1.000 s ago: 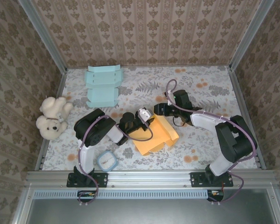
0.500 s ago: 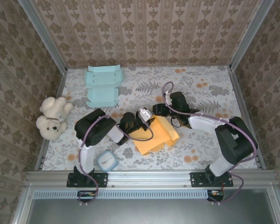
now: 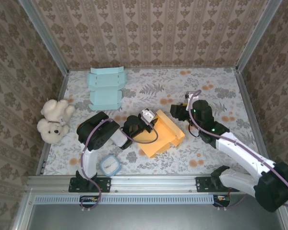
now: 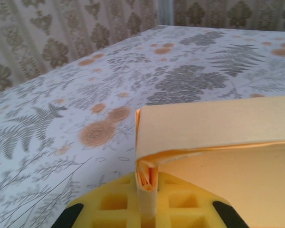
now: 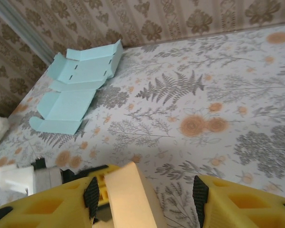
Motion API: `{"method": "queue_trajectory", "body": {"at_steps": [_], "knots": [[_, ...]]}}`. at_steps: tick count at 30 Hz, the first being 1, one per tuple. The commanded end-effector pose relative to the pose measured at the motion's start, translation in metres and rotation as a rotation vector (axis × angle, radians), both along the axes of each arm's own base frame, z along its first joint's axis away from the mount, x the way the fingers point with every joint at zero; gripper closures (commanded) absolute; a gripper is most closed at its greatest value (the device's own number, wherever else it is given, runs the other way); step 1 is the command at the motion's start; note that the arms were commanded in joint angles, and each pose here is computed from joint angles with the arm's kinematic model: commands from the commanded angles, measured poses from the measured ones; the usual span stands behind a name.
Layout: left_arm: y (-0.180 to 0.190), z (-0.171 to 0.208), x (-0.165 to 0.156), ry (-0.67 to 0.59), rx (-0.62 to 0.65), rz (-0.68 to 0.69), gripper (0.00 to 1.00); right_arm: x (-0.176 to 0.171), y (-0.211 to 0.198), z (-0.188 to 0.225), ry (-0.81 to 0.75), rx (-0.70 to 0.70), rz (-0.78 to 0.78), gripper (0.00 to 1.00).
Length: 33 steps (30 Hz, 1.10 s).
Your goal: Fold the paper box
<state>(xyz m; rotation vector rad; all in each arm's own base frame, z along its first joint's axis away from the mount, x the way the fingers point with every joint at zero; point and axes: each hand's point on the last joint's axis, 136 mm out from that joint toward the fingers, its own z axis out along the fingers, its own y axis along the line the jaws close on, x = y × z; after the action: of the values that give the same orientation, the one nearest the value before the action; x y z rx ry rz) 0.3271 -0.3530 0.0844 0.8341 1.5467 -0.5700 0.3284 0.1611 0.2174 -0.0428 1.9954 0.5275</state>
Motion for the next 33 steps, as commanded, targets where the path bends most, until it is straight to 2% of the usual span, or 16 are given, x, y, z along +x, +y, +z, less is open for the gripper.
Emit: {"method": "queue_trajectory", "body": {"at_steps": [1, 6, 11, 16, 27, 33], "knots": [[0.026, 0.010, 0.018, 0.043, -0.055, 0.176, 1.00, -0.011, -0.019, -0.026, 0.076, -0.048, -0.083, 0.43], [0.053, 0.010, 0.032, 0.091, -0.114, 0.350, 1.00, -0.010, -0.021, -0.039, 0.108, -0.052, -0.101, 0.43], [0.070, 0.002, 0.040, 0.098, -0.115, 0.468, 1.00, -0.007, 0.001, -0.036, 0.143, 0.021, -0.038, 0.43], [0.077, -0.002, 0.044, 0.099, -0.113, 0.514, 1.00, -0.001, 0.028, -0.037, 0.164, 0.047, 0.017, 0.43], [0.081, 0.001, 0.044, 0.093, -0.117, 0.540, 1.00, 0.031, 0.054, -0.076, 0.250, 0.077, 0.004, 0.43], [0.076, -0.002, 0.043, 0.104, -0.128, 0.541, 1.00, 0.034, 0.080, -0.083, 0.286, 0.196, 0.079, 0.43]]}}
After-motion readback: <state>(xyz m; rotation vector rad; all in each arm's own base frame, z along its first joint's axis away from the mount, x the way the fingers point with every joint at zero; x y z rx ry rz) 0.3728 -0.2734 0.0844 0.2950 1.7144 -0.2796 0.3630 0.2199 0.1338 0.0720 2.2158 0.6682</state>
